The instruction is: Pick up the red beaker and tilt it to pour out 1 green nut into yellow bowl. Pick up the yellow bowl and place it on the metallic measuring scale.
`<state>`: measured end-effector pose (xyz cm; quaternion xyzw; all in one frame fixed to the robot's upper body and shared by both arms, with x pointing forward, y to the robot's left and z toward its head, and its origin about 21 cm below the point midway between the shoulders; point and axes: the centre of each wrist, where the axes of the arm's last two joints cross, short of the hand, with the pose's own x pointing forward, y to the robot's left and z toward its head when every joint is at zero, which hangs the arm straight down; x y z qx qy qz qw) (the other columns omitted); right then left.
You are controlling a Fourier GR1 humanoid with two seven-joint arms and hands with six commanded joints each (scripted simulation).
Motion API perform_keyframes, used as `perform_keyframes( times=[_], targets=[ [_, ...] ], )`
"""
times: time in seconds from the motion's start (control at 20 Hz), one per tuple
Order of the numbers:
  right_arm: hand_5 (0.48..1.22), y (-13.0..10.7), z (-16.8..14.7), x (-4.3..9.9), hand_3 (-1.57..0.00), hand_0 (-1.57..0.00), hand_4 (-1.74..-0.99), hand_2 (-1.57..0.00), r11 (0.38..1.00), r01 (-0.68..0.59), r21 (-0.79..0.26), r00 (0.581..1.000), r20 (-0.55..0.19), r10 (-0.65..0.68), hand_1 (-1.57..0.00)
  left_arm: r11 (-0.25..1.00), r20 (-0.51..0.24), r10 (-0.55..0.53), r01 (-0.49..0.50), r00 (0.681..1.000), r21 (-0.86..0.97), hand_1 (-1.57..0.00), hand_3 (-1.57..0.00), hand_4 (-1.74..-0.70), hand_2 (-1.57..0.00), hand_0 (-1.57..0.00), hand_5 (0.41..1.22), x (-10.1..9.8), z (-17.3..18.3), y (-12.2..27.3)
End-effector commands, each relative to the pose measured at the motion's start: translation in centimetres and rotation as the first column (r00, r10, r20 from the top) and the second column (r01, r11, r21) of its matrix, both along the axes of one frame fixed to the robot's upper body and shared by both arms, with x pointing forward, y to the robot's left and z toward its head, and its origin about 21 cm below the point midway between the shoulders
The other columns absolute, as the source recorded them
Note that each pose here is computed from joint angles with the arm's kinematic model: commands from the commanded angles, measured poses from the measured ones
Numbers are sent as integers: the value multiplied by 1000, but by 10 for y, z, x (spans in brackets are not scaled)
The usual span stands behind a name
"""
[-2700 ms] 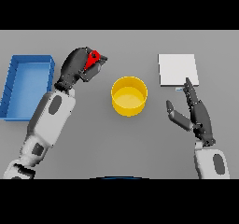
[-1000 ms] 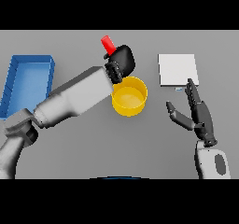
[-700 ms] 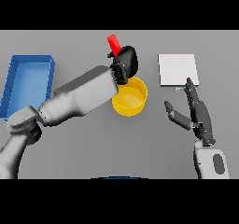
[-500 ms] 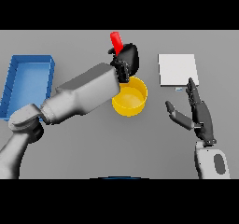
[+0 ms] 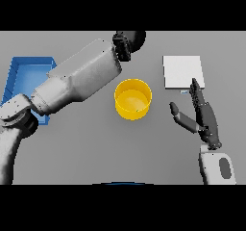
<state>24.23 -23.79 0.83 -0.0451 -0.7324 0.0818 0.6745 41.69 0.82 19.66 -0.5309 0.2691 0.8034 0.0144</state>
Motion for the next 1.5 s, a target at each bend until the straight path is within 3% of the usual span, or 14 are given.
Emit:
perform_keyframes(
  times=[0.0,0.05,0.1,0.2,0.3,0.4,0.5,0.6,0.75,0.9,1.15,1.25,1.3,1.45],
  targets=[
    [615,-3,0,0,1,1,-1224,1,1000,-5,10,1000,5,5,1,999,47,22,-20,999,-34,-1330,-1359,-1664,-1315,-1571,1196,6,21,3],
    [620,-2,0,0,1,1,-1231,1,1000,-17,16,1000,6,17,1,998,71,20,-16,997,-61,-1378,-1212,-1679,-1366,-1571,1201,10,35,2],
    [626,-3,0,-1,1,1,-1241,1,1000,-16,13,1000,12,16,1,996,95,16,-7,995,-93,-1416,-1284,-1631,-1407,-1571,1205,13,60,5],
    [635,-4,-4,1,1,1,-1256,1,1000,-16,19,1000,-4,16,1,976,152,113,-82,982,-201,-1472,-1387,-1572,-1466,-1571,1211,23,107,19],
    [642,-2,-3,2,1,1,-1274,1,1000,-28,11,1000,-4,28,1,940,140,195,-144,971,-308,-1508,-1453,-1537,-1504,-1571,1214,33,129,40],
    [645,-4,-2,1,1,1,-1292,1,999,-33,-1,999,6,33,1,783,32,371,-294,928,-548,-1530,-1445,-1611,-1528,-1571,1217,48,156,92],
    [651,-2,2,5,1,1,-1306,1,999,-47,-14,999,17,47,1,589,-107,438,-374,893,-717,-1545,-1453,-1658,-1544,-1571,1218,56,165,136],
    [653,0,2,7,1,1,-1312,1,998,-56,-21,998,26,56,1,418,-194,488,-423,851,-804,-1554,-1418,-1688,-1553,-1571,1219,63,157,174],
    [652,-1,-2,8,1,1,-1301,1,997,-68,-43,997,36,69,1,210,-274,509,-426,816,-880,-1563,-1403,-1714,-1562,-1571,1220,66,139,222],
    [649,3,-1,10,1,1,-1286,1,998,-60,-32,998,23,61,1,2,-349,569,-426,745,-905,-1567,-1406,-1727,-1566,-1571,1221,65,117,258],
    [663,3,-4,8,1,1,-1285,1,998,-59,-27,998,11,59,1,-265,-516,606,-459,605,-848,-1570,-1503,-1736,-1569,-1571,1221,60,48,301],
    [671,0,-3,9,1,1,-1302,1,997,-71,-31,997,19,72,1,-348,-570,604,-459,557,-817,-1570,-1464,-1738,-1570,-1571,1221,54,21,315],
    [677,-1,-5,8,1,1,-1307,1,996,-80,-33,996,24,80,1,-397,-600,588,-453,543,-798,-1570,-1418,-1739,-1570,-1571,1221,51,8,319],
    [693,0,-5,7,1,1,-1302,1,996,-73,-49,997,24,75,1,-503,-665,561,-435,493,-747,-1571,-1493,-1740,-1571,-1571,1221,38,-23,332]
  ],
)
